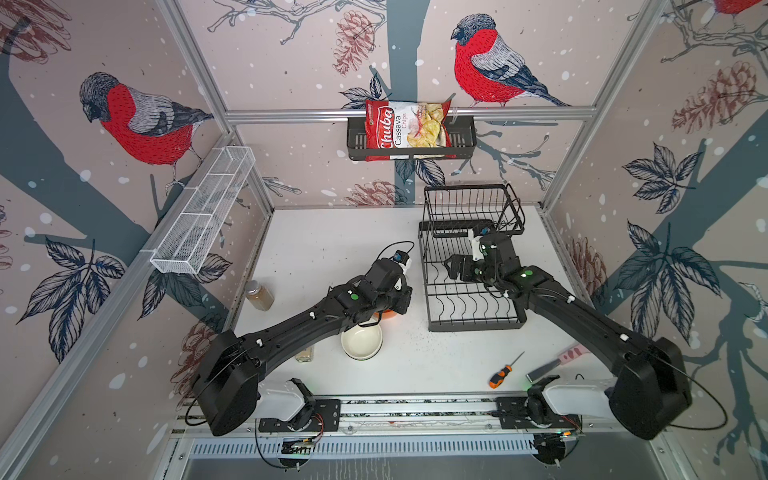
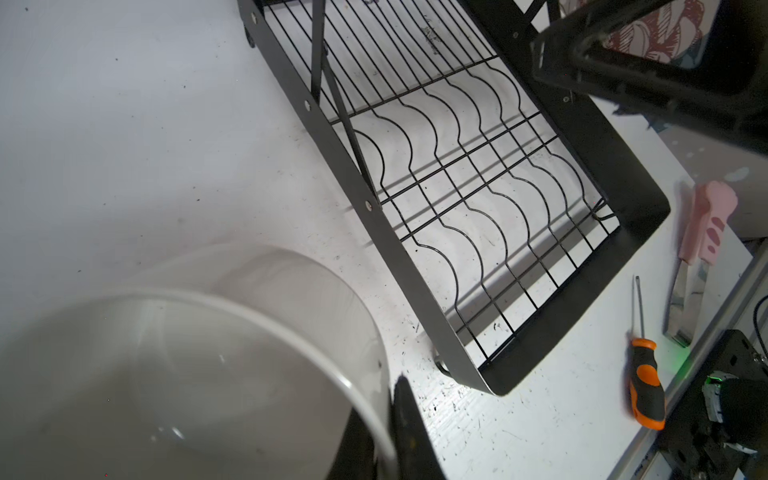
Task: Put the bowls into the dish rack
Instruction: 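Lift the white bowl with the left gripper while the right gripper approaches, then grasp the white bowl's rim with the right gripper beside the left gripper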
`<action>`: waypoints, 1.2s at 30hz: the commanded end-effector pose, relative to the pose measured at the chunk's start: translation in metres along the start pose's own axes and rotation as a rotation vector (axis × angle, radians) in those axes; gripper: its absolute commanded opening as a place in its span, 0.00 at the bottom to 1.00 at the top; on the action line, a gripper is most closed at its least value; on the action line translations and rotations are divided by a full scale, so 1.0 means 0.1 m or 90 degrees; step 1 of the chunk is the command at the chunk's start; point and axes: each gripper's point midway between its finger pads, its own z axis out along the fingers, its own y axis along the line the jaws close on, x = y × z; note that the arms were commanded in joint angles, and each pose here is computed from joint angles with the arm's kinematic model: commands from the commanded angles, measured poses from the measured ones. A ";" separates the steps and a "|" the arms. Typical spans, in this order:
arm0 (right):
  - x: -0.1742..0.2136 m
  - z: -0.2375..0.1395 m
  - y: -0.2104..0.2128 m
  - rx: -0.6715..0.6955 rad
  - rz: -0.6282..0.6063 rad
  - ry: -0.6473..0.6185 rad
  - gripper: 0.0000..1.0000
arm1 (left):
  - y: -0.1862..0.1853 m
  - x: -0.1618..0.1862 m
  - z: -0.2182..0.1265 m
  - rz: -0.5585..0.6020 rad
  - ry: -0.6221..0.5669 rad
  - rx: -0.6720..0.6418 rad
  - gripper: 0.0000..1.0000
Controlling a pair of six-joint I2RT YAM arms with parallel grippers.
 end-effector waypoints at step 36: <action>0.00 -0.42 0.76 -0.265 -0.051 0.043 1.00 | -0.84 -0.56 0.03 0.318 -0.269 0.144 0.00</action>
